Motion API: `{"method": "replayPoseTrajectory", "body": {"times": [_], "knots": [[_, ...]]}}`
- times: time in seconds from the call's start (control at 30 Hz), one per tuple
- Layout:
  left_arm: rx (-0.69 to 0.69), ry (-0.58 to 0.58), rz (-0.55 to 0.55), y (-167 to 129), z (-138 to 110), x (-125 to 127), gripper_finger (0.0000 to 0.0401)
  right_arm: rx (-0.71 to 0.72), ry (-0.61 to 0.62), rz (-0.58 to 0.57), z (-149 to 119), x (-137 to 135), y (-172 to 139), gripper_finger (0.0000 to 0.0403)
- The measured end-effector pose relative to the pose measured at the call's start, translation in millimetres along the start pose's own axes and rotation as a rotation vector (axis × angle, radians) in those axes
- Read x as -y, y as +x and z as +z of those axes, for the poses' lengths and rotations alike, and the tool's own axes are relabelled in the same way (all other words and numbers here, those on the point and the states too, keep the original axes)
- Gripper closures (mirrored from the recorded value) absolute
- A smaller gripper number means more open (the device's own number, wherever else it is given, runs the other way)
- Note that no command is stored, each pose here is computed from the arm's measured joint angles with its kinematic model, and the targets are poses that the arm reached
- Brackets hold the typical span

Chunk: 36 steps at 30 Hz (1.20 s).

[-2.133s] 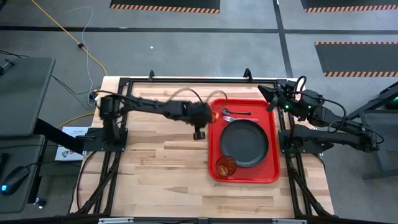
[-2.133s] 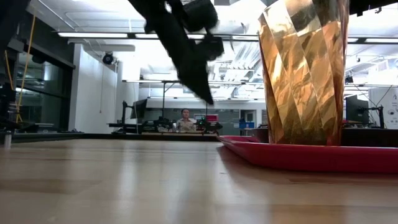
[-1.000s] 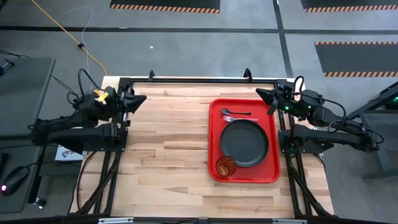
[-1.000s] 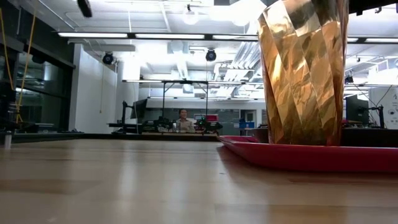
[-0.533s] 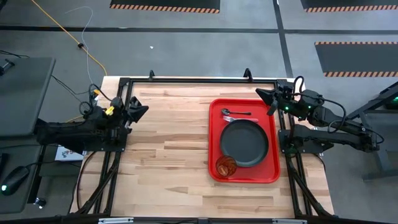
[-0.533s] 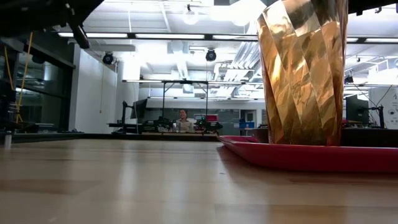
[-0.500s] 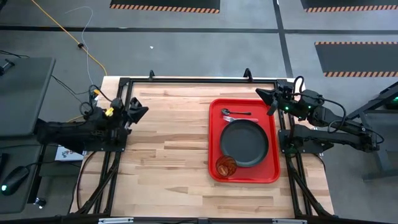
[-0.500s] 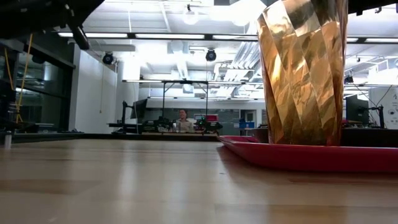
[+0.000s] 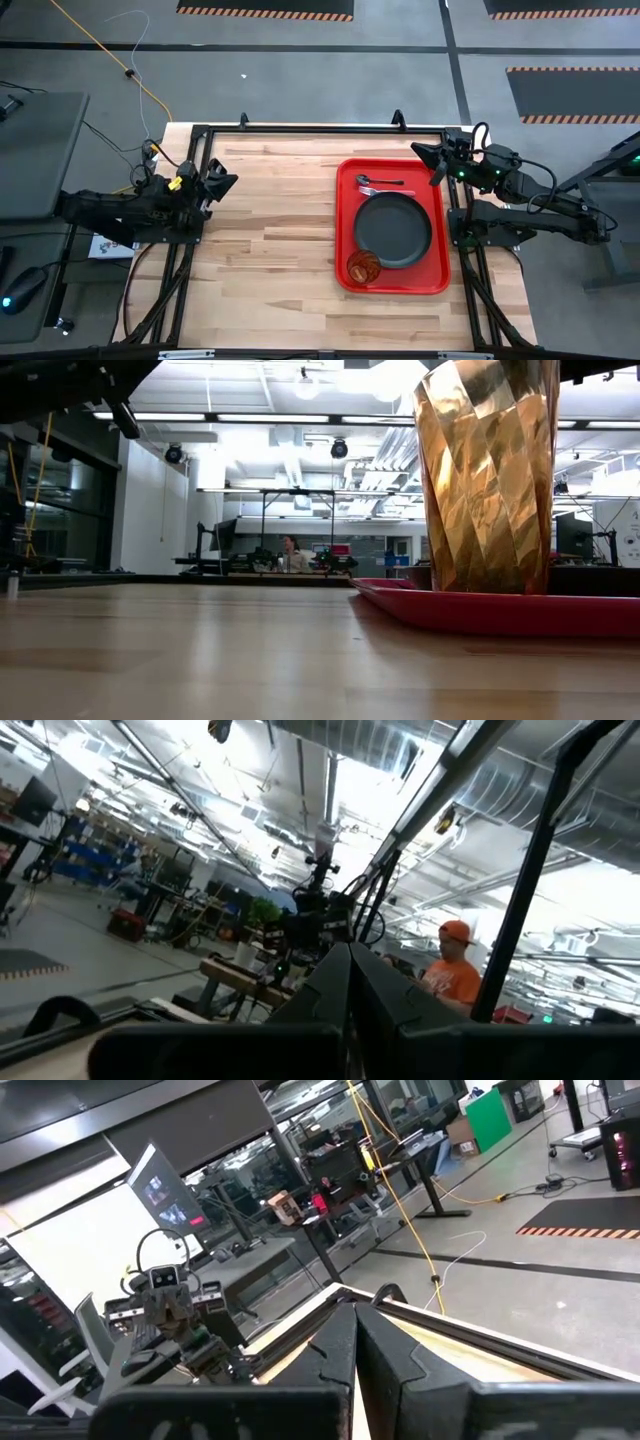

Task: Pick and place plate/cup/fork/spoon on tray
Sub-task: Return to Home Position

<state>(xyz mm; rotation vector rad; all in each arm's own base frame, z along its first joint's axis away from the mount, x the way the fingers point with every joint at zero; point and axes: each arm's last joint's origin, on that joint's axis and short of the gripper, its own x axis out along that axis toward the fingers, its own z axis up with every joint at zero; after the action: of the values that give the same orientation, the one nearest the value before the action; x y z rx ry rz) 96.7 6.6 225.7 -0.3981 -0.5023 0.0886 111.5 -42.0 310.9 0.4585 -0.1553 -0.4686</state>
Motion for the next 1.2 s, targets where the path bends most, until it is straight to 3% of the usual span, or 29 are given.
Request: {"method": "replayPoseTrajectory", "body": {"times": [0.17,0.37,0.7,0.9,1.03,1.2], "knots": [[0.000,0.040,-0.002,-1.7,0.9,0.1,0.0401,-0.025,0.000,0.037,-1.0,-1.0,0.0,0.0403],[-0.113,0.055,0.006,-6.1,-7.9,-3.1,0.0401,-0.040,-0.001,0.044,-2.1,-0.8,-0.1,0.0403],[-0.270,0.013,-0.001,-16.8,-19.2,-7.2,0.0401,-0.043,0.049,0.046,-2.2,-0.9,-0.1,0.0403],[-0.453,-0.058,0.002,-24.9,-45.5,-14.6,0.0401,-0.056,0.052,0.048,-3.2,-0.6,-0.1,0.0403],[-0.474,0.027,0.013,-26.3,-48.0,-15.6,0.0401,-0.062,0.090,0.046,-3.6,-0.5,-0.1,0.0403],[-0.483,0.215,0.061,-24.9,-49.7,-20.4,0.0401,-0.065,0.110,0.045,-3.8,-0.4,-0.1,0.0403]]}}
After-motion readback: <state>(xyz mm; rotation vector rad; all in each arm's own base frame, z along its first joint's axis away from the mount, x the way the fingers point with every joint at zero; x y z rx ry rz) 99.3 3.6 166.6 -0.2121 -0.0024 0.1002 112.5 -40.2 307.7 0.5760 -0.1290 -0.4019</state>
